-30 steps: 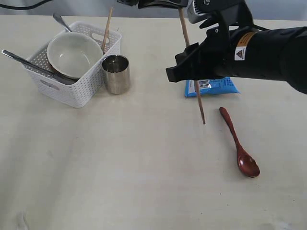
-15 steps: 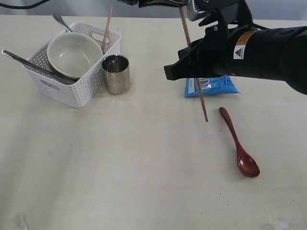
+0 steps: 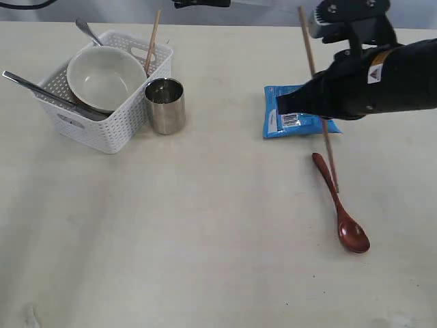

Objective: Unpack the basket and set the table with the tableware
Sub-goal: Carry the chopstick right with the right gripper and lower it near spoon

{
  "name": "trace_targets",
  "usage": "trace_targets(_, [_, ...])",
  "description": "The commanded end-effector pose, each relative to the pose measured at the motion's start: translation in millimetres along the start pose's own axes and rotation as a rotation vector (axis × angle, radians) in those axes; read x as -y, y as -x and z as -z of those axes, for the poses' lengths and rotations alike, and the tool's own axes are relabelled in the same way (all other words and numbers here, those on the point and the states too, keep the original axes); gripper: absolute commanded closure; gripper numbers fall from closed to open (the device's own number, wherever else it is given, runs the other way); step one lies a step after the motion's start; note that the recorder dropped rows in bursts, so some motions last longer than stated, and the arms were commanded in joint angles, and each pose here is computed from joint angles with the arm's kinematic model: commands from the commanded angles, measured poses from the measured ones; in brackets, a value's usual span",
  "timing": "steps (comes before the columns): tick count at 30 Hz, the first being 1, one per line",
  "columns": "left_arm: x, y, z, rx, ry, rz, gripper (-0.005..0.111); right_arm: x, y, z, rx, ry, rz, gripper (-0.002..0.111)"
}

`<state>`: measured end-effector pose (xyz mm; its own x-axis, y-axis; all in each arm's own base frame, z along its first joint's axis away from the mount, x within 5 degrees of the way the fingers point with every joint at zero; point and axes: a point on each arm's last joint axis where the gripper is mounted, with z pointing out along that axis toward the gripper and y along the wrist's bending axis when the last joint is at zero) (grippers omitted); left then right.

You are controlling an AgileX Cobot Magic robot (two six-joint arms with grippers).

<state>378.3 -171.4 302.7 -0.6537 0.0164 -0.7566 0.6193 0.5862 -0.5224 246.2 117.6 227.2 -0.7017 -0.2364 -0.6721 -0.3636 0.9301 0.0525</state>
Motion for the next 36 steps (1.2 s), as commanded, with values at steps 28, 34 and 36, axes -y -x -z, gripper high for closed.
trace_targets(28, [-22.4, -29, -2, -0.107, 0.15, -0.143, 0.034, 46, -80, -42, -0.541, -0.149, -0.185, 0.109])
trace_targets(34, [-22.4, -29, -2, -0.107, 0.15, -0.143, 0.034, 46, -83, -50, -0.551, -0.141, -0.212, 0.109])
trace_targets(36, [-22.5, -29, -2, -0.106, 0.152, -0.143, 0.034, 45, -83, -51, -0.544, -0.138, -0.21, 0.109])
